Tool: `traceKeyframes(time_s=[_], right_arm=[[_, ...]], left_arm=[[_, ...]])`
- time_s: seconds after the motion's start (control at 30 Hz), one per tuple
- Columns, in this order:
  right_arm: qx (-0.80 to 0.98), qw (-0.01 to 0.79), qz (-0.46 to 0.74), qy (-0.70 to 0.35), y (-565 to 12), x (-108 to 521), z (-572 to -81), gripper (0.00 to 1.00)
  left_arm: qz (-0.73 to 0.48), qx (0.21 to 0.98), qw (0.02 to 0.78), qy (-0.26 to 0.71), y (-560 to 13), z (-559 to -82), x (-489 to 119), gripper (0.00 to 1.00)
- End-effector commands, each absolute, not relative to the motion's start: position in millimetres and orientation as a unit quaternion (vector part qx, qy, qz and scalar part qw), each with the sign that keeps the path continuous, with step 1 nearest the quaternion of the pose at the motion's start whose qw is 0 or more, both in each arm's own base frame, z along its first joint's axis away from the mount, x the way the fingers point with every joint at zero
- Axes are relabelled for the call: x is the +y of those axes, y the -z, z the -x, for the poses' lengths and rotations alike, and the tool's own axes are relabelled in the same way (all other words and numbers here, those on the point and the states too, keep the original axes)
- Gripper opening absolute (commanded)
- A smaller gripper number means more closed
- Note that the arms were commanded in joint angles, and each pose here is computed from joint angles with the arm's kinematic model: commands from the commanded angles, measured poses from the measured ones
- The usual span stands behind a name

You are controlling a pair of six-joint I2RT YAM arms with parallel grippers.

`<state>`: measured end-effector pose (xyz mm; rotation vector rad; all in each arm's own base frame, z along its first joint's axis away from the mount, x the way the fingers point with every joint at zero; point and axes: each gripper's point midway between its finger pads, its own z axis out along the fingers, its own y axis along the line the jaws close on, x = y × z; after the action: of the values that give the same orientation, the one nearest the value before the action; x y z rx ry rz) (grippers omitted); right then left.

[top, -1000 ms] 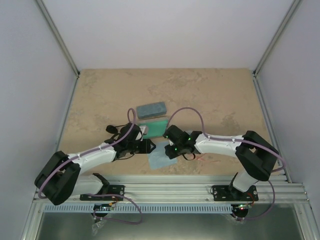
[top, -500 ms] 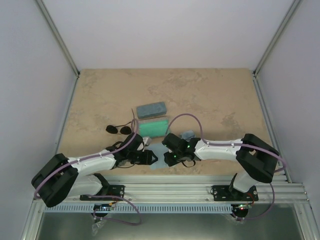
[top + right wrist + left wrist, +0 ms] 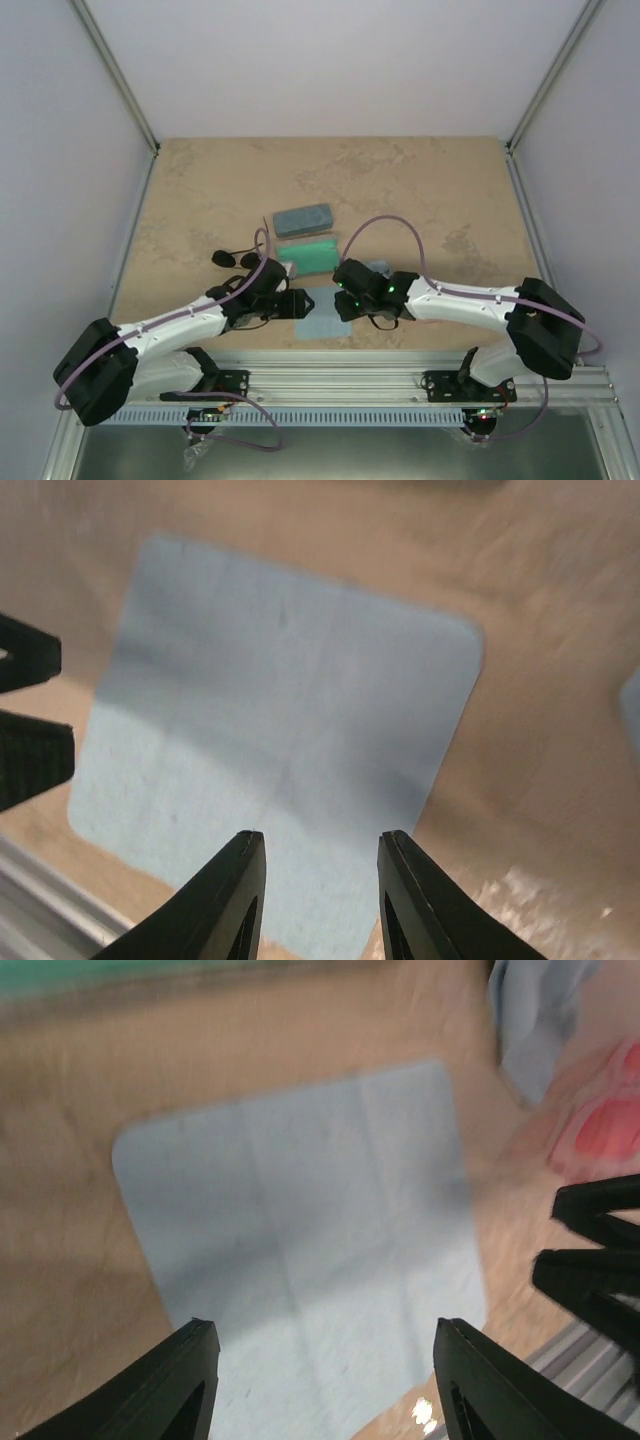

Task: Organize the sunglasses
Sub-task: Adjust the glasses cleaning cloth at the center of the board, then fold the glasses cleaning cloth at the center of the board.

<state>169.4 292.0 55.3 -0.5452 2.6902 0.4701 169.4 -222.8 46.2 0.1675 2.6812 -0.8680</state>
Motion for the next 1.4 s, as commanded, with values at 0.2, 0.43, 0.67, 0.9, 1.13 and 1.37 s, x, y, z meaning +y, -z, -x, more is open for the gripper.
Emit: traceKeyframes(time_s=[0.2, 0.43, 0.67, 0.9, 1.13, 1.37], right_arm=[[0.952, 0.251, 0.147, -0.093, -60.4, 277.1, -244.5, 0.34], [0.953, 0.224, 0.185, -0.087, -42.2, 285.4, -245.9, 0.34], [0.954, 0.211, 0.198, -0.083, -30.5, 289.0, -247.5, 0.28], [0.952, 0.204, 0.209, -0.088, -24.2, 293.4, -247.3, 0.27], [0.953, 0.199, 0.214, -0.083, -16.9, 295.5, -248.3, 0.24], [0.954, 0.196, 0.215, -0.077, -13.9, 292.7, -247.5, 0.21]], left_arm=[[-0.01, 0.949, 0.245, 0.2, -61.8, -224.3, -209.7, 0.99], [-0.036, 0.951, 0.235, 0.2, -50.5, -224.3, -216.4, 0.97], [-0.03, 0.965, 0.22, 0.14, -36.0, -231.0, -206.2, 0.62], [-0.023, 0.968, 0.222, 0.115, -33.5, -233.4, -198.4, 0.54], [-0.03, 0.968, 0.211, 0.134, -26.9, -230.1, -206.3, 0.51], [-0.038, 0.97, 0.194, 0.139, -18.2, -226.3, -210.3, 0.43]])
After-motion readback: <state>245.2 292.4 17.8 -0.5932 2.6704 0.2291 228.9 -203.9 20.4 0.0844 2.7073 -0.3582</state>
